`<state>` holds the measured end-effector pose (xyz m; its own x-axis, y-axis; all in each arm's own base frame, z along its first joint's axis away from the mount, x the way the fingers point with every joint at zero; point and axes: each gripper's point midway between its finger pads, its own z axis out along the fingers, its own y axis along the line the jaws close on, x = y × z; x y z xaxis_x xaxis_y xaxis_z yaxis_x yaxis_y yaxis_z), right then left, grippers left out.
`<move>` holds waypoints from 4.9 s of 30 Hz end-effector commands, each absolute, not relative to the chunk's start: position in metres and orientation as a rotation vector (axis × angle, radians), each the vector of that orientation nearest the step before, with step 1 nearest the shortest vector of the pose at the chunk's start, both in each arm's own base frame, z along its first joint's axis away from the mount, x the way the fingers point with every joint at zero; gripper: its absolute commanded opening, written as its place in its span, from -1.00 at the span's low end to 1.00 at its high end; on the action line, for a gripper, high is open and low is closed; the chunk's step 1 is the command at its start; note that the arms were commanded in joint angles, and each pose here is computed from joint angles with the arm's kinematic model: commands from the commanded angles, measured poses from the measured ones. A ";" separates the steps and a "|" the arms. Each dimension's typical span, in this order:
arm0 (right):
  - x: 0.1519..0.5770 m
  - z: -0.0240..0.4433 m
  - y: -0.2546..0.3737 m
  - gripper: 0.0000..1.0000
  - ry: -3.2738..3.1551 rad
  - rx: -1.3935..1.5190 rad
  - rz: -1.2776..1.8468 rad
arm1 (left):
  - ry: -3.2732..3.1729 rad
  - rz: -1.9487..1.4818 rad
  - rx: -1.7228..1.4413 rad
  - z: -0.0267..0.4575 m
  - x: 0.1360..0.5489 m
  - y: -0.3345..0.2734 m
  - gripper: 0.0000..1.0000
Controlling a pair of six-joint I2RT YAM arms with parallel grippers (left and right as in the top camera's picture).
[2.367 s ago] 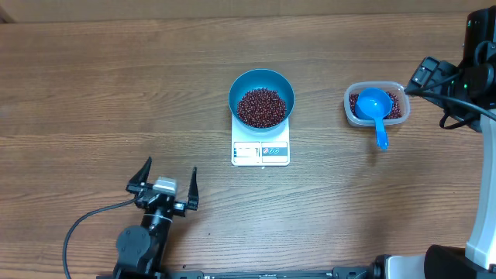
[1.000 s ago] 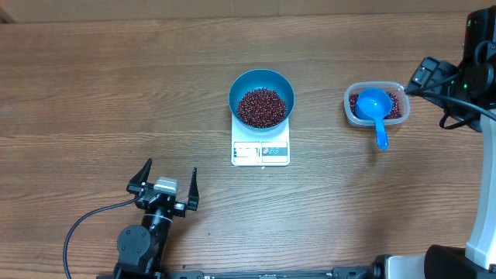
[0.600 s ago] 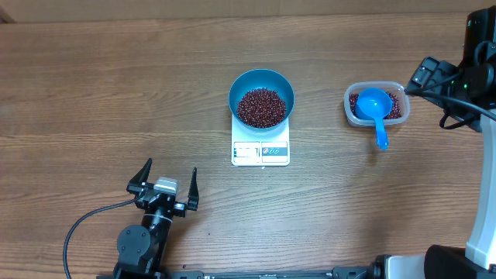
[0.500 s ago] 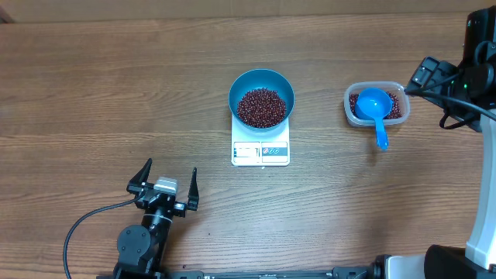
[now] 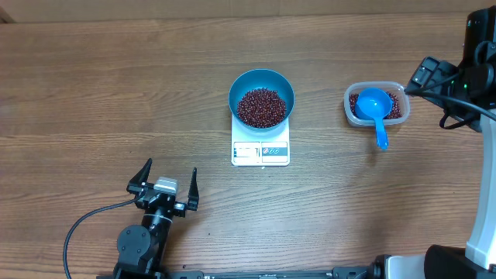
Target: Scoop item into bowl and weigh 150g on scale
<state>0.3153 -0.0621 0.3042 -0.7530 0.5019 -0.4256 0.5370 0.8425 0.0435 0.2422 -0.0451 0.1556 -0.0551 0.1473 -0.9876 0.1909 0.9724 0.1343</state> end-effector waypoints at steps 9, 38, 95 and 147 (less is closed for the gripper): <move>0.316 0.307 -0.063 1.00 2.583 0.763 -0.121 | 1.627 -0.015 0.263 0.156 0.242 -0.042 1.00; 0.316 0.307 -0.063 1.00 2.583 0.763 -0.121 | 1.646 0.126 0.113 0.156 0.246 0.003 0.99; 0.316 0.307 -0.063 1.00 2.583 0.763 -0.121 | 1.674 0.028 -0.258 0.145 0.246 0.030 0.99; 0.316 0.307 -0.063 1.00 2.583 0.763 -0.121 | 1.641 0.033 -0.065 0.157 0.246 0.011 0.99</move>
<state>0.3151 -0.0621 0.3041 -0.7530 0.5022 -0.4252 0.5374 0.8422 0.0430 0.2461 0.0125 0.1564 -0.0755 -0.0479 -0.9960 -0.0755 0.9963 -0.0422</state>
